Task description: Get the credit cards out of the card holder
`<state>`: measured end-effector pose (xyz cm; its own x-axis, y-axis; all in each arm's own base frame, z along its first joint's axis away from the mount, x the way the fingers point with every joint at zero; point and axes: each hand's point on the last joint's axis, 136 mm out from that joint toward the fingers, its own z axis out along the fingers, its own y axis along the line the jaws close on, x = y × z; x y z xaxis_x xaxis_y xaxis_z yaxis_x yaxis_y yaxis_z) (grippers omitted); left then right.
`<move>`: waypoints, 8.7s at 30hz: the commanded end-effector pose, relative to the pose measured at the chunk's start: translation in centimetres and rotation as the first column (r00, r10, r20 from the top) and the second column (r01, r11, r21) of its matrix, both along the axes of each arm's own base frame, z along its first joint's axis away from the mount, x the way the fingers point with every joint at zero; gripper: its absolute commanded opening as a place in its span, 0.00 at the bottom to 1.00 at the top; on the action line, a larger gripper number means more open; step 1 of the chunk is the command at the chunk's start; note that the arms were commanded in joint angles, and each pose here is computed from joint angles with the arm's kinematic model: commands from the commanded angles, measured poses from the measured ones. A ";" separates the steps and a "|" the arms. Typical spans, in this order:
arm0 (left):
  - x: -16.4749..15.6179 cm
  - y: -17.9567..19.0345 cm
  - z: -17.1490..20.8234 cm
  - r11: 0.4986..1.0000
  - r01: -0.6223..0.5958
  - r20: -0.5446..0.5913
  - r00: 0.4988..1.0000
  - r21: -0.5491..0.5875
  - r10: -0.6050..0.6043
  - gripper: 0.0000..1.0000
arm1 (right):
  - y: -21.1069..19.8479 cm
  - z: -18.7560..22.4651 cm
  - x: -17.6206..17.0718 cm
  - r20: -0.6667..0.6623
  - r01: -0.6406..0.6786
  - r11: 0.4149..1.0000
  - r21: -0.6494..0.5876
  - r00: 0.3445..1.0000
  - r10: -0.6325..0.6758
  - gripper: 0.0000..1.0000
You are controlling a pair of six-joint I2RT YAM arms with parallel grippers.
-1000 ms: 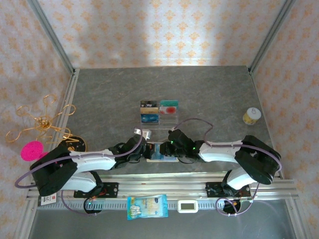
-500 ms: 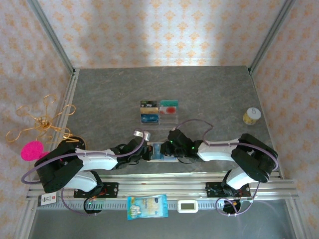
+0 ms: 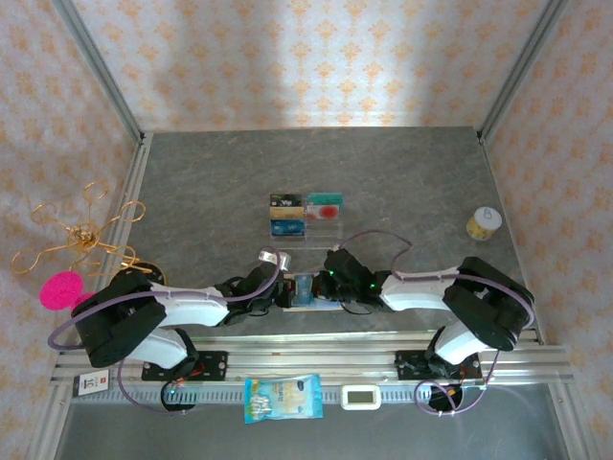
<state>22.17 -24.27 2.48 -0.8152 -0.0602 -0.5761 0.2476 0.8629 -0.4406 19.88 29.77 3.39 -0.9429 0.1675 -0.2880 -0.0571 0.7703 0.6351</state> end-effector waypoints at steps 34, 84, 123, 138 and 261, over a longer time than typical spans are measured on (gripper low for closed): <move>-1.4 -1.7 -2.6 0.992 0.097 -0.091 0.992 0.083 -0.089 0.00 | -1.9 -1.2 -0.2 0.003 0.032 0.999 0.013 0.999 -0.032 0.17; -0.1 2.9 19.4 0.924 -0.095 0.281 0.937 -0.370 0.209 0.99 | 4.1 13.9 13.0 0.331 -0.658 0.376 -0.652 0.199 0.922 0.00; 0.8 5.5 21.6 0.918 -0.162 0.385 0.871 -0.362 0.306 0.99 | 6.3 7.2 17.2 0.120 -0.691 0.180 -0.700 0.135 0.984 0.15; 0.9 5.4 21.1 0.901 -0.174 0.361 0.873 -0.398 0.327 0.99 | 8.1 16.0 16.4 0.512 -0.567 0.592 -0.573 0.316 0.799 0.32; -0.5 3.8 -0.4 0.986 -0.144 -0.073 0.986 0.080 0.150 0.00 | 5.5 3.0 -3.5 0.184 -0.362 0.931 0.041 0.919 0.349 0.36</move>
<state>21.04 -20.38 1.89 -0.8564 -0.1543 -0.4927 0.0668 0.9131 -0.4021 16.75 34.03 5.97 -0.8848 -0.1199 -0.4503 -0.4125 0.6512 0.6370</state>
